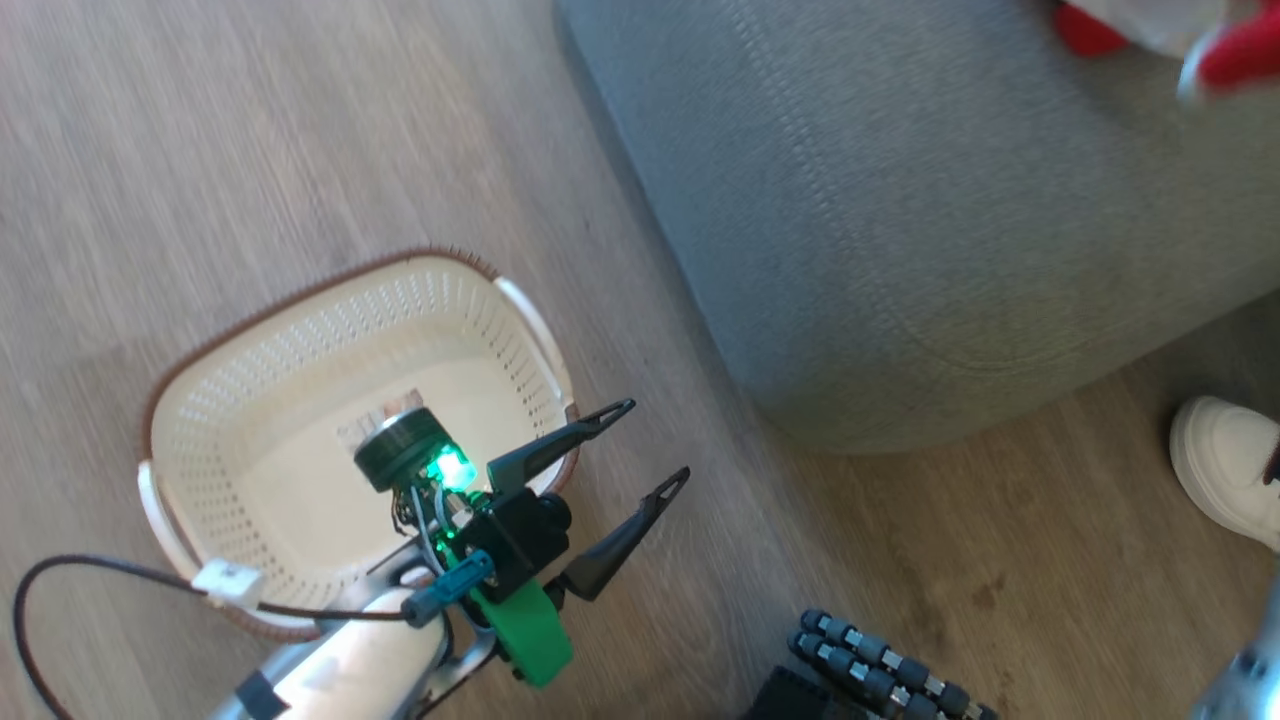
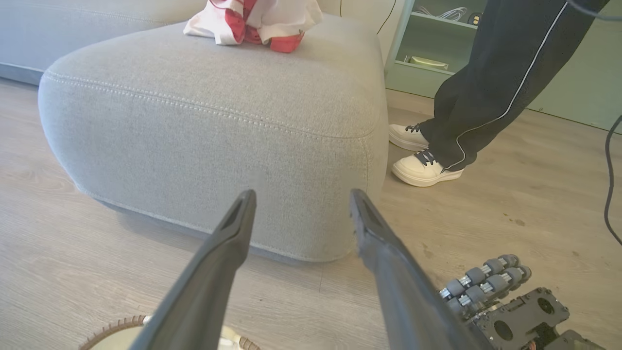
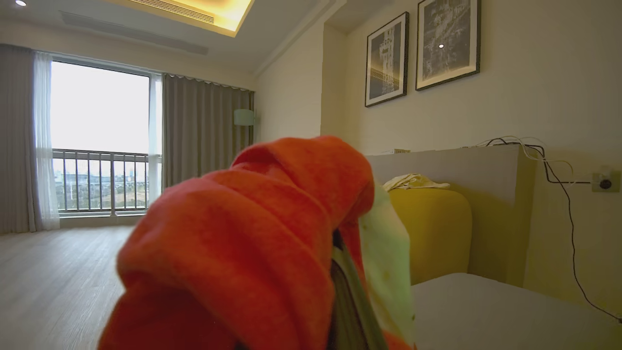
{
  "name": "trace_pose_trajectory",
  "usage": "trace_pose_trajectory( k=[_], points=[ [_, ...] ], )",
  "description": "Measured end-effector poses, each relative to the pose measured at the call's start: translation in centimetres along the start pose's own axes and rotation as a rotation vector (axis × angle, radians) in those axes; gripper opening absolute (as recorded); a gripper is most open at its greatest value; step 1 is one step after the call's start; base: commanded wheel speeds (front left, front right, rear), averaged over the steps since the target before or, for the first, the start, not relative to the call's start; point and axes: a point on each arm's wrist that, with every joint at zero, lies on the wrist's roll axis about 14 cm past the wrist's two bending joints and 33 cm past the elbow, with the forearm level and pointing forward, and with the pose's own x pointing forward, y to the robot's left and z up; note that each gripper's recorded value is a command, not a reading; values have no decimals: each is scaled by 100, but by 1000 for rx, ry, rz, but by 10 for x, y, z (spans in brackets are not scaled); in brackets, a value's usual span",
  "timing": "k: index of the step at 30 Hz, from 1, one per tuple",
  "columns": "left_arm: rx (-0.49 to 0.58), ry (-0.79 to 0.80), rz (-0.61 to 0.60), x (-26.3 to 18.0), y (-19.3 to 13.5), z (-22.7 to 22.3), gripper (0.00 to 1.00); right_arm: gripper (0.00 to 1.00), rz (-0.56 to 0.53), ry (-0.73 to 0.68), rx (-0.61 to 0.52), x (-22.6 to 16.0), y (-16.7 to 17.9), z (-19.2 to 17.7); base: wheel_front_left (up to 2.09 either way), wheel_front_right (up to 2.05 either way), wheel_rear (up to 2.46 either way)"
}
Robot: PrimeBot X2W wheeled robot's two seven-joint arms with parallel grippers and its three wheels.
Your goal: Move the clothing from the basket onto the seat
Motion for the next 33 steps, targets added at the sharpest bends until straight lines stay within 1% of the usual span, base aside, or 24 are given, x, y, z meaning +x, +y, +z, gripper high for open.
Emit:
trace_pose_trajectory(
  k=[4, 8, 9, 13, 19, 22, 26, 30, 31, 33],
  points=[
    [-18, 18, 3, -6, 8, -14, 100, 0, 40, -6, -50, 33, 17, -14, 0, 0, 0],
    [-27, 28, 17, -10, 19, -24, 100, 0, 43, 2, -108, 62, 24, -30, 0, 0, 0],
    [-25, 30, 21, -11, 23, -26, 100, 0, 37, 1, -120, 68, 24, -33, 0, 0, 0],
    [-30, 29, 51, -15, 36, -30, 100, 0, -22, 16, -87, 86, 19, -52, 0, 0, 0],
    [-59, 48, 85, -24, 47, -45, 100, 0, -65, 78, -138, 105, 8, -85, 0, 0, 0],
    [-63, 48, 102, -26, 56, -49, 100, 0, -76, 130, -159, 109, 8, -109, 0, 0, 0],
    [-74, 57, 126, -32, 65, -58, 100, 0, -89, 229, -179, 106, 9, -151, 0, 0, 0],
    [-81, 67, 151, -37, 74, -66, 100, 0, -103, 345, -199, 92, 11, -197, 0, 0, 0],
    [-85, 71, 164, -40, 78, -69, 100, 0, -94, 401, -227, 82, 13, -218, 0, 0, 0],
    [-87, 74, 178, -42, 83, -71, 100, 0, -98, 445, -234, 73, 14, -235, 0, 0, 0]
  ],
)
